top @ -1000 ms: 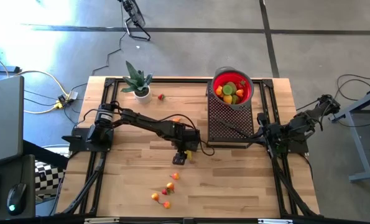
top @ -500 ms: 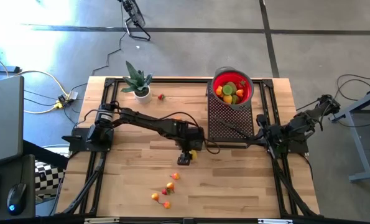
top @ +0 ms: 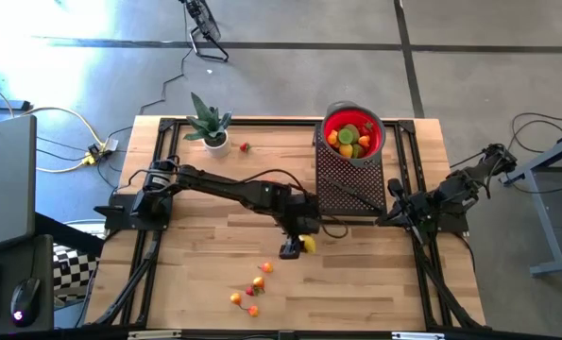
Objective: Pick & Place Fruit
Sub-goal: Put the lemon into the strainer bowl on the shelf
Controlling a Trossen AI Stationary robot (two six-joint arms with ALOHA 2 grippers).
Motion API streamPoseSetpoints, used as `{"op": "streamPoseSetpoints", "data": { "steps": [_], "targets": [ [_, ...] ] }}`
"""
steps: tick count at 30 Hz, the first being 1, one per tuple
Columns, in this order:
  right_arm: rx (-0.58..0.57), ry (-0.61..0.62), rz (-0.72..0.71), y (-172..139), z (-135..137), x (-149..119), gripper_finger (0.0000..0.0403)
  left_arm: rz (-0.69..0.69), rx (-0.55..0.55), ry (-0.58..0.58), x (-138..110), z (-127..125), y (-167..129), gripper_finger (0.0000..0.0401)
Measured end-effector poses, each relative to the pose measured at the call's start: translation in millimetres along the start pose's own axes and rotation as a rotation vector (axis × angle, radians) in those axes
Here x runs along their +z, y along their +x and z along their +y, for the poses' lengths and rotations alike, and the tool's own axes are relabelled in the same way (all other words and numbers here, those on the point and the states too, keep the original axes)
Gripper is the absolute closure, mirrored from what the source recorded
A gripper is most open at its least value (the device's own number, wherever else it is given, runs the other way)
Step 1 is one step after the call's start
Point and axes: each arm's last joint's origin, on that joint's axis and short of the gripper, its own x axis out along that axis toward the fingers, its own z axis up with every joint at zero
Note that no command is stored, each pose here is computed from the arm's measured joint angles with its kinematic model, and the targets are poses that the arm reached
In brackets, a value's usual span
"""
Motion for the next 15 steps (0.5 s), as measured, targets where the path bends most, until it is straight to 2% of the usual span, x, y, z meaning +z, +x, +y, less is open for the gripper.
{"op": "streamPoseSetpoints", "data": {
  "steps": [7,11,15],
  "targets": [
    [0.021,-0.004,0.008,0.0,0.6,-0.7,0.0401,-0.199,0.03,0.069,46.7,-2.3,-42.9,0.0178],
    [0.02,-0.029,0.007,0.0,0.5,-0.6,0.0401,-0.313,0.112,0.119,68.7,4.8,-71.5,0.0178],
    [0.015,-0.031,0.007,0.0,0.4,-0.6,0.0401,-0.448,0.205,0.136,86.4,24.5,-100.0,0.0178]
  ]
}}
